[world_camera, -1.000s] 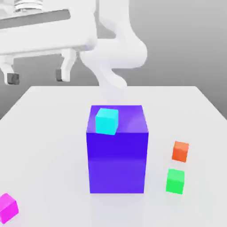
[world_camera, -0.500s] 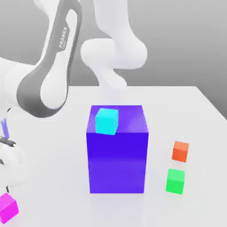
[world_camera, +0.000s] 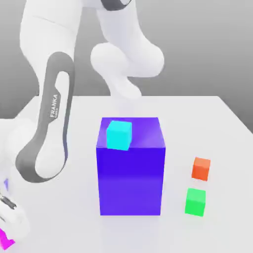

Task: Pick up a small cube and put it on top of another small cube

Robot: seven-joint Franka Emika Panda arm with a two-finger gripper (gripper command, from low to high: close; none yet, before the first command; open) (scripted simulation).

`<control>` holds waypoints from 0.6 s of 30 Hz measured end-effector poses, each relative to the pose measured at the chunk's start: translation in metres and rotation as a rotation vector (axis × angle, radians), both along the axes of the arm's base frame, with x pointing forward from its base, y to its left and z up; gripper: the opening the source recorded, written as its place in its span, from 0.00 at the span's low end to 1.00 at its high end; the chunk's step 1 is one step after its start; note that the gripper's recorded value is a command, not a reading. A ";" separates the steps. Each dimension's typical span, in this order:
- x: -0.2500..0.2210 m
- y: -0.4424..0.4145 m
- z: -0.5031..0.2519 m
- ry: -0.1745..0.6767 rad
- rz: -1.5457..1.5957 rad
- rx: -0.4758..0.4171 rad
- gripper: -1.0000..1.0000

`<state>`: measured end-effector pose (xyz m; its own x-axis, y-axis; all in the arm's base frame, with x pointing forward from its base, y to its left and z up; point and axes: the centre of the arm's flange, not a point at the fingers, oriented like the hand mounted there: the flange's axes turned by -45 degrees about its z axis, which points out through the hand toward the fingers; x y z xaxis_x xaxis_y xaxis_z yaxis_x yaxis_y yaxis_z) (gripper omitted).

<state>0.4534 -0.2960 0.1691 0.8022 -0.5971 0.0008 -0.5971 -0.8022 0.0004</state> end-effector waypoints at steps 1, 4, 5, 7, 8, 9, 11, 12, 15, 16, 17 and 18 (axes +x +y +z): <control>0.000 0.000 0.014 -0.002 -0.001 0.000 0.00; 0.014 0.012 0.037 -0.052 -0.005 0.006 0.00; 0.020 0.024 0.040 -0.062 -0.008 0.015 0.00; 0.030 0.054 0.047 -0.080 -0.017 0.035 0.00; 0.035 0.069 0.050 -0.087 -0.021 0.045 0.00; 0.039 0.085 0.054 -0.094 -0.025 0.054 0.00; 0.047 0.117 0.062 -0.106 -0.031 0.071 0.00; 0.049 0.133 0.066 -0.112 -0.034 0.079 0.00; 0.054 0.181 0.079 -0.126 -0.041 0.097 0.00; 0.055 0.197 0.084 -0.131 -0.043 0.102 0.00; 0.055 0.213 0.088 -0.135 -0.044 0.106 0.00; 0.055 0.229 0.093 -0.139 -0.046 0.108 0.00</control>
<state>0.5080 -0.0672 0.2617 0.7706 -0.6358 0.0438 -0.6214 -0.7648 -0.1700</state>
